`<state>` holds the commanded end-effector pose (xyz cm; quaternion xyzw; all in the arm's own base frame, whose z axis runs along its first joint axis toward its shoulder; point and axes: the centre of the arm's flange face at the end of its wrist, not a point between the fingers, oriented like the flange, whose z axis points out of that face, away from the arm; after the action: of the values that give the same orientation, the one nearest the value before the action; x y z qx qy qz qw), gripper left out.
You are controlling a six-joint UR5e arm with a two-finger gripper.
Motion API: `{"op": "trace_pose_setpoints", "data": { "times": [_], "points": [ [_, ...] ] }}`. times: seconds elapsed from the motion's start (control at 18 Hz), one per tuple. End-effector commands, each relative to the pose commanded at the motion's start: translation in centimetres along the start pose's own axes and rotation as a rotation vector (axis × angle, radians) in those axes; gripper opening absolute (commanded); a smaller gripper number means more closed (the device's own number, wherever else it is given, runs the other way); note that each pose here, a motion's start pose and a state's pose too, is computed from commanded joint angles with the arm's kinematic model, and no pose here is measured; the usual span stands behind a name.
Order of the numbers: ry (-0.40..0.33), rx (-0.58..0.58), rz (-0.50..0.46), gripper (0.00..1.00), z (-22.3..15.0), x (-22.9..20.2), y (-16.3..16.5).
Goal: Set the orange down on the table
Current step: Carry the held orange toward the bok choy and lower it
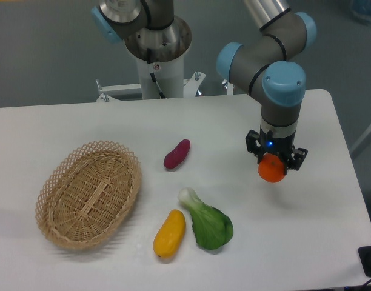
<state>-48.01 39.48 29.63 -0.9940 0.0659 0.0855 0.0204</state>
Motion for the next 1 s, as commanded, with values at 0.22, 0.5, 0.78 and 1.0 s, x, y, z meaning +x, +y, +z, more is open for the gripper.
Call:
{"op": "trace_pose_setpoints", "data": {
  "times": [0.22, 0.5, 0.78, 1.0],
  "points": [
    [-0.003, 0.0, -0.006, 0.28, -0.1, -0.1, 0.0],
    [0.019, -0.002, -0.029, 0.28, 1.0, 1.2, -0.3],
    [0.042, -0.007, -0.073, 0.28, 2.3, 3.3, -2.6],
    [0.08, -0.018, -0.028, 0.28, 4.3, 5.6, -5.6]
  ]
}}
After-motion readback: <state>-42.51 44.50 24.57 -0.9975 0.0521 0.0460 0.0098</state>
